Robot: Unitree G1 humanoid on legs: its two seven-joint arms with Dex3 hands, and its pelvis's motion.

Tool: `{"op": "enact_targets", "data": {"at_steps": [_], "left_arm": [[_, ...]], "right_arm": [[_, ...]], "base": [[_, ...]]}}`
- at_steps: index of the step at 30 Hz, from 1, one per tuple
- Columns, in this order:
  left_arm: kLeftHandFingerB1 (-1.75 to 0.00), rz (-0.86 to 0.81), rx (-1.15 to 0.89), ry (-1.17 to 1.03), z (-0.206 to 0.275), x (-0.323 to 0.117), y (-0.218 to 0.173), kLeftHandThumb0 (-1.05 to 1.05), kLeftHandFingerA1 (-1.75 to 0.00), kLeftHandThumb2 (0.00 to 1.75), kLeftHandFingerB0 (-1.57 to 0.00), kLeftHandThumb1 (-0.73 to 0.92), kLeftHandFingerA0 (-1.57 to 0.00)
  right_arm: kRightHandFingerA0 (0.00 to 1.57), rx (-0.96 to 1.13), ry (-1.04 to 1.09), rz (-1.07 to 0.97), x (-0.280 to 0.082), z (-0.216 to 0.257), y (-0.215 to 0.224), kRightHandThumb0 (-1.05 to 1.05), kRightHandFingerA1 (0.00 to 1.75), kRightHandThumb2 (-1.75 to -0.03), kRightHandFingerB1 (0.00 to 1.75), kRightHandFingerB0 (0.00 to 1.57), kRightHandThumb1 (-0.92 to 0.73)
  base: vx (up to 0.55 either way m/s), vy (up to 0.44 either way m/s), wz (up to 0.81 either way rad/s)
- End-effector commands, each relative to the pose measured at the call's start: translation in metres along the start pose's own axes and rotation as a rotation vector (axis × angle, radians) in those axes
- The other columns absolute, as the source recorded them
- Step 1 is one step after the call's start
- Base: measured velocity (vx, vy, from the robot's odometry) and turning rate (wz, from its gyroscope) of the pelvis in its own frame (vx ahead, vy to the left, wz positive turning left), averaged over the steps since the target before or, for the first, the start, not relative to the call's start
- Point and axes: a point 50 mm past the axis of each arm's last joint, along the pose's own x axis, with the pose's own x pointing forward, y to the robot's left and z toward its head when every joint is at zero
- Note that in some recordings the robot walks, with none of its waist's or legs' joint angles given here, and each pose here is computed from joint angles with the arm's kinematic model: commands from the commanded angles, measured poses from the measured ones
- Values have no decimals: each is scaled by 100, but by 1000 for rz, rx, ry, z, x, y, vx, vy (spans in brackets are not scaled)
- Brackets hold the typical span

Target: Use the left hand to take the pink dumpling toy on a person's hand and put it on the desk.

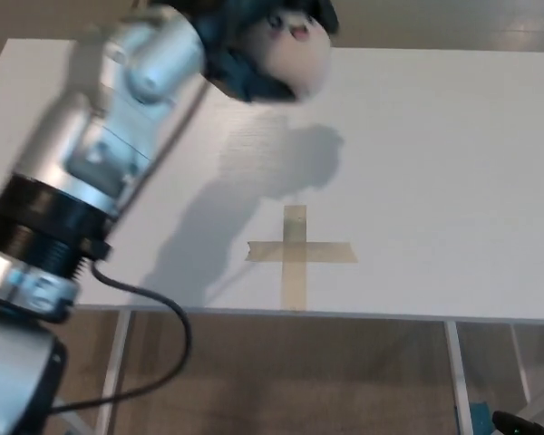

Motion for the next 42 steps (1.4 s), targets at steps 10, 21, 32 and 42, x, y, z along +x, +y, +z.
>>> {"op": "enact_targets", "data": {"at_steps": [10,21,32,42], "left_arm": [[-102,163,-87,-40,-39,-57,72,-14,-135,65,-74,80,-73],[-89,63,-121,169,-111,-100,16,-17,-132,64,-78,81,-71],[-70,-87,-168,300,-136,-119,-50,-14,-129,64,-85,79,-73],[-64,-223,-143,379,-136,-118,-104,-17,-130,63,-83,78,-69]], "right_arm": [[55,-4,39,-4,-3,-9,-6,-31,45,-60,42,48,-66],[55,-20,43,0,-3,-9,-7,-30,45,-59,42,48,-65],[56,-25,42,-12,-3,-9,-6,-30,45,-59,43,50,-65],[56,-12,43,-8,-3,-9,-7,-30,45,-59,44,51,-65]], "base": [[0,0,0],[0,0,0],[0,0,0],[0,0,0]]}}
